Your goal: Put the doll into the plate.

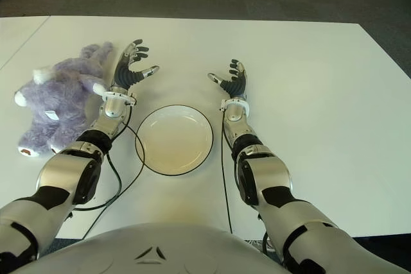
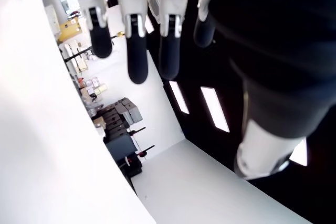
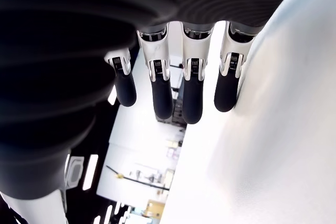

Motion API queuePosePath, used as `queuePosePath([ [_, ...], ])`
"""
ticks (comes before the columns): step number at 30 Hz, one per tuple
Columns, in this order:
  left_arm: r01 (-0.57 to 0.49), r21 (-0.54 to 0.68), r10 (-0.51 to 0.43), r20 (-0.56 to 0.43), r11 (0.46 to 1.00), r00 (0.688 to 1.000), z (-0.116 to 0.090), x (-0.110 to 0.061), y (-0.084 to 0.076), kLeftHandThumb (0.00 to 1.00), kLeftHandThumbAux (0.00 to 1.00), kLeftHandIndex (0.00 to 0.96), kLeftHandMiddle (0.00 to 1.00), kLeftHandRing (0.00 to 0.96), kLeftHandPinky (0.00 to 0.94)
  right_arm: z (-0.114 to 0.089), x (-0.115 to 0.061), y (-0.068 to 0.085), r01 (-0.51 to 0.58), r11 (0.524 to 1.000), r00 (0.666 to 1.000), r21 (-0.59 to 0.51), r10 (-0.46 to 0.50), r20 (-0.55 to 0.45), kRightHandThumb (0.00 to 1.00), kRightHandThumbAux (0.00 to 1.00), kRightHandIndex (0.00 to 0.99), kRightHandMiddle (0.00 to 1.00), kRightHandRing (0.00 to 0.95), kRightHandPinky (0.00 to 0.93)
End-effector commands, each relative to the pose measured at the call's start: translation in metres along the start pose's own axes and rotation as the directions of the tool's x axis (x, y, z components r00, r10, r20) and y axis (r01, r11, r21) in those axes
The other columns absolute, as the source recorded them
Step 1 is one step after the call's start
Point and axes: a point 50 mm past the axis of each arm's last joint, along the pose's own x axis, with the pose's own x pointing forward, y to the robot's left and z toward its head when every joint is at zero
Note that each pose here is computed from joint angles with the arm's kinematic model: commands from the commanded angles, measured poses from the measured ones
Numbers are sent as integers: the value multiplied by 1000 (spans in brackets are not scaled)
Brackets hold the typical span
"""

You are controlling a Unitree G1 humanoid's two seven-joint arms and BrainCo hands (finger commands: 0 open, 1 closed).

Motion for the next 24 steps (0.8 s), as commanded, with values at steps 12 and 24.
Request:
queuePosePath([
  [12,-8,98,-2,111,995,994,31,29,9,135,792,114,235,268,287,-97,-64,-3,-82,992,909,-97,34,-415,0,738,163,220,231,227],
  [24,-7,177,-23,165,984,986,59,54,12,127,760,108,220,256,275,-98,-64,-4,-86,990,906,-107,33,-421,0,727,151,201,203,204],
])
